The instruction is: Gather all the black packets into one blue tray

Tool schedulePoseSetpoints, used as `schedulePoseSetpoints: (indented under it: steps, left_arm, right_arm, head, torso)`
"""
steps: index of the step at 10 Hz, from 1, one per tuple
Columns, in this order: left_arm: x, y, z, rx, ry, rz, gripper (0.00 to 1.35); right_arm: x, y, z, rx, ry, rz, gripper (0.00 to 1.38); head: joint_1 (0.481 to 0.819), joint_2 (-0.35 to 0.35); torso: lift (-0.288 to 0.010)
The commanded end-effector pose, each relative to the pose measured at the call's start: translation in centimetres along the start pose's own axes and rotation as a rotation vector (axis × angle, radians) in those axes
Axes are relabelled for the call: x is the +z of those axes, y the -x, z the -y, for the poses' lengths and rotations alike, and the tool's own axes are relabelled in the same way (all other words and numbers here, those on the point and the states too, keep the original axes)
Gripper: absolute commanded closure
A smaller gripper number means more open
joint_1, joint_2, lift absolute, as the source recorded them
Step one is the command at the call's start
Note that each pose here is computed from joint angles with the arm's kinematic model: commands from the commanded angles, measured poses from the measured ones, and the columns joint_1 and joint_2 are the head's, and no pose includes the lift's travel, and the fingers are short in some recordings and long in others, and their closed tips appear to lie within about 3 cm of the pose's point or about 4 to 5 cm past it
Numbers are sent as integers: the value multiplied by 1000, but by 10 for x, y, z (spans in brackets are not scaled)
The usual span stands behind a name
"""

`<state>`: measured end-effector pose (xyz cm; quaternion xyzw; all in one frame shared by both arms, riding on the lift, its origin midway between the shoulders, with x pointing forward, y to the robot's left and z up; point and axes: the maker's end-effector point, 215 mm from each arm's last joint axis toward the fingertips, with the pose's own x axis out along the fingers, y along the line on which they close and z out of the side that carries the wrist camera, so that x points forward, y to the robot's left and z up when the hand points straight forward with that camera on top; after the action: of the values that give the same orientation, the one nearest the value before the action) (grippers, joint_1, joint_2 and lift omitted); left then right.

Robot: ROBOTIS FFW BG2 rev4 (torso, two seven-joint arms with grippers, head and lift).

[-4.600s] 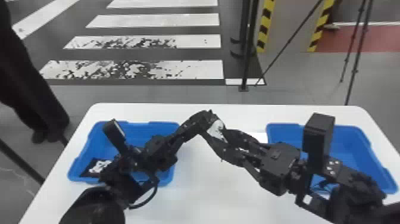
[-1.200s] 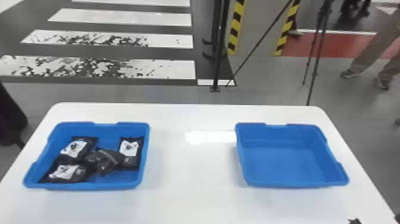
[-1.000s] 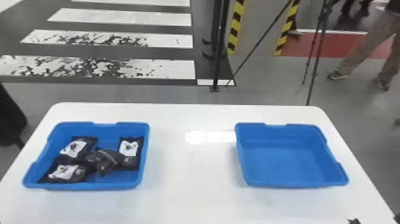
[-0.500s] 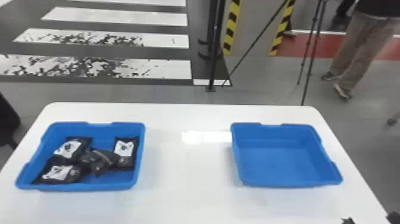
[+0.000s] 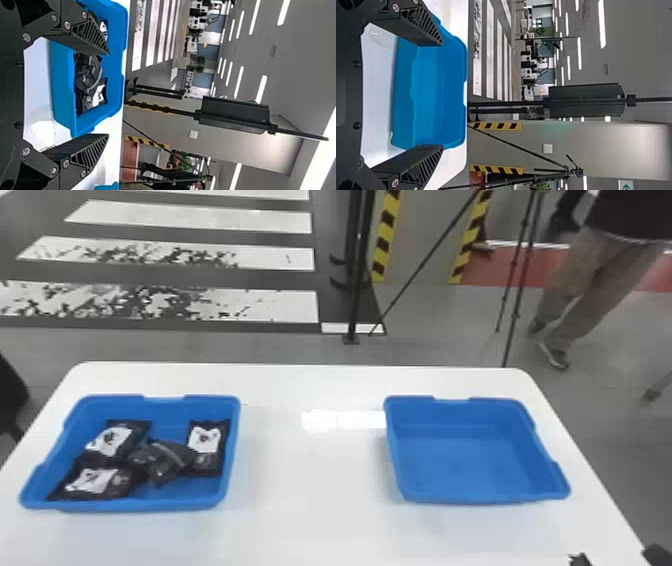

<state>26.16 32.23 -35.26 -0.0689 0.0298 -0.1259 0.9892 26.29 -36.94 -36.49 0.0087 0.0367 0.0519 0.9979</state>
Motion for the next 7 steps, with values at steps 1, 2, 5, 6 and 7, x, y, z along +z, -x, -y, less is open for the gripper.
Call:
schedulePoseSetpoints:
  steps: [1, 2, 5, 6, 7]
  left_arm:
    - [0, -1, 0, -2, 1, -1, 315]
    - [-2, -1, 1, -4, 4, -5, 315]
    - [-3, -1, 1, -5, 9, -10, 289]
    - [-3, -3, 1, -7, 11, -10, 285]
    - [-3, -3, 1, -7, 11, -10, 285]
  right_arm:
    - [0, -1, -1, 0, -2, 2, 107]
    - [-1, 0, 1, -2, -2, 0, 107]
    - [-2, -1, 1, -4, -8, 1, 107]
    - [-2, -1, 1, -4, -8, 1, 107]
    - [-1, -1, 0, -3, -7, 3, 107]
  head:
    - [695, -110]
    - [695, -111]
    - [695, -114]
    - [695, -114]
    - [695, -115]
  torso:
    - [-110]
    - [-110]
    - [-110]
    - [-110]
    - [-110]
